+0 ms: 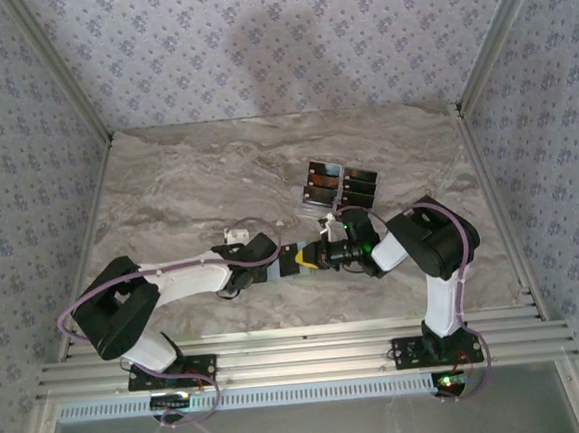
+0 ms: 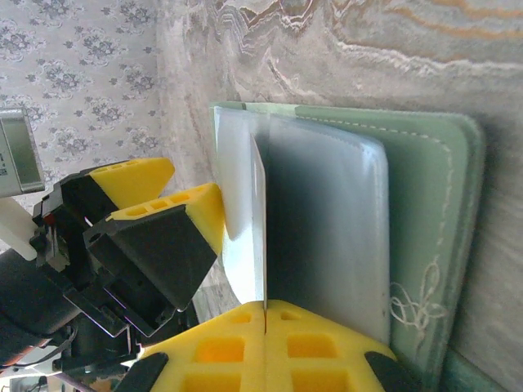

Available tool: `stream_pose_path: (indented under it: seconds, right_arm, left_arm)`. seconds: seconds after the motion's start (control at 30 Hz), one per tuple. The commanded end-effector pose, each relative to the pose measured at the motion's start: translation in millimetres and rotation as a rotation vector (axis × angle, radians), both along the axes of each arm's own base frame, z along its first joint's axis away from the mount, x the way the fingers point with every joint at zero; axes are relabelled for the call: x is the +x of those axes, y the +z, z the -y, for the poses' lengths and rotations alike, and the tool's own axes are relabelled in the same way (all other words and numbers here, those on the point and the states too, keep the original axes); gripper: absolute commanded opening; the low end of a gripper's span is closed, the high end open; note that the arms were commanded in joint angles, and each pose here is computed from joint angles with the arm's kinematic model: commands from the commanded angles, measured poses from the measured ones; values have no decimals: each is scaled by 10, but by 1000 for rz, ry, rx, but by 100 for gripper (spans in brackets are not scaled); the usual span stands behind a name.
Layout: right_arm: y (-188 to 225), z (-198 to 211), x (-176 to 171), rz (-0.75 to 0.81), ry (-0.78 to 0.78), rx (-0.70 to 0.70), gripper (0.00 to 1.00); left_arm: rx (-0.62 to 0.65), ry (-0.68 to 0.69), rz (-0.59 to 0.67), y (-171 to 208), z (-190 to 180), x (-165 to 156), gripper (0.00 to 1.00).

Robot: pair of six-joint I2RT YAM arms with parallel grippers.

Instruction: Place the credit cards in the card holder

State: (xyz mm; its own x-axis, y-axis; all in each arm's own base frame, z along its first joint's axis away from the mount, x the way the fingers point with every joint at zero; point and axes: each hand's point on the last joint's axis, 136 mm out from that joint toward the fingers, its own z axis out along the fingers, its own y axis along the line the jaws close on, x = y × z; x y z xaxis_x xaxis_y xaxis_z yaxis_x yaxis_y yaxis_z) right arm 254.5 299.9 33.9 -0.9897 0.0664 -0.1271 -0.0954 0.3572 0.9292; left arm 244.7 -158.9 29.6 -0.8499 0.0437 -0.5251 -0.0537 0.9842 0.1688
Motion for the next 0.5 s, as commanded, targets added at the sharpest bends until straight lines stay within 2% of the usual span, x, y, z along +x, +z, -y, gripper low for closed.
stream_pose_path:
  seconds: [0.0,0.47]
  right_arm:
    - [-140,91,-74,-58,-15,-43,0]
    - [-238,73,-70,-116,-40,-77,0]
  left_arm:
    - [34,1,-32,-124,-76,-68,100]
    - [36,-1,-30,-125,-73,-62,100]
